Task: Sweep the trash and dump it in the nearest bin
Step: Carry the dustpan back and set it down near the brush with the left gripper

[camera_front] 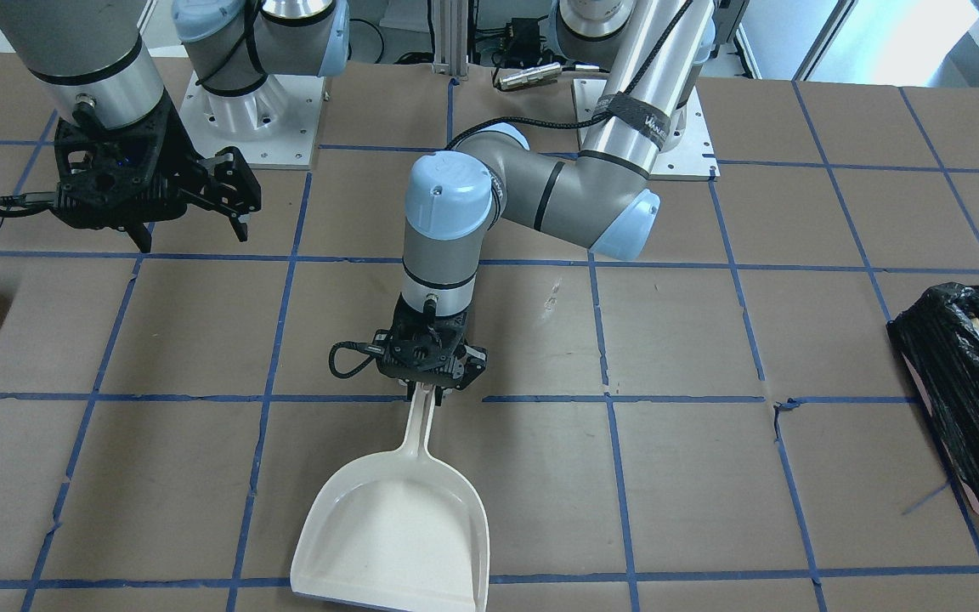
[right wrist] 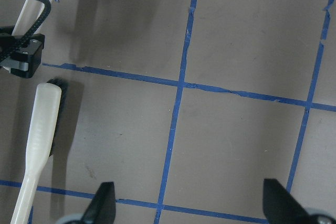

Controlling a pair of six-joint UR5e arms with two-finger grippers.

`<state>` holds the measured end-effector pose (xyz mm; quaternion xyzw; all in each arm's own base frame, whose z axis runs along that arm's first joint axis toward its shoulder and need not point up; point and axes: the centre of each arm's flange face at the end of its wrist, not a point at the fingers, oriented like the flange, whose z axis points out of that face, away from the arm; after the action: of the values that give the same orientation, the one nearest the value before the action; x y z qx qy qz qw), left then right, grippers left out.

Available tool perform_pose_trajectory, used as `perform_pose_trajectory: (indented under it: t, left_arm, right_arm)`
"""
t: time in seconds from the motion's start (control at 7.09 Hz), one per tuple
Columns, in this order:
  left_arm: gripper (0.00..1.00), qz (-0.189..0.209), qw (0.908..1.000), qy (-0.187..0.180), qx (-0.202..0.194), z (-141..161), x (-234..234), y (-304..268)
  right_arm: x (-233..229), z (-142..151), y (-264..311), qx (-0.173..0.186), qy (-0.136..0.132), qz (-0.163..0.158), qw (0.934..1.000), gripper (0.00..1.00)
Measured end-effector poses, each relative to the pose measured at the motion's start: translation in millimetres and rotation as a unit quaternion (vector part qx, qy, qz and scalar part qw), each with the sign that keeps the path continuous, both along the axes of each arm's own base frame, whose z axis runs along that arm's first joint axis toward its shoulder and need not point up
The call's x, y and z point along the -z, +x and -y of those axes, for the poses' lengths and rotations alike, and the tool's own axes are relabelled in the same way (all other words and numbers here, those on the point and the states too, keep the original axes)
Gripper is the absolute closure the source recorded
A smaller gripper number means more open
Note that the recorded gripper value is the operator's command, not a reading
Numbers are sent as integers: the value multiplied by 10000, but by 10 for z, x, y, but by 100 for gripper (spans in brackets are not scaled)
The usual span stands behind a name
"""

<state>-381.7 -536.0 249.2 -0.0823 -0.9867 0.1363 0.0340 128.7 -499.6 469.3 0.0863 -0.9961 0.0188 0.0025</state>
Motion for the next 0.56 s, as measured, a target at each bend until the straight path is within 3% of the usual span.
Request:
perform_pose_trajectory:
  t: [0.14,0.28,0.56]
  left_arm:
    - [92,52,10000,14,3,-44,22,3]
    - [72,82,10000,40,-3,-72,53,14]
    - [15,112,9999,74,-28,-87,94,28]
  right_arm:
    - [0,0,1,-2,0,1,10000,0]
    - [-1,0,2,-2,-3,4,10000,0]
    - [-1,0,5,-3,-5,7,10000,0]
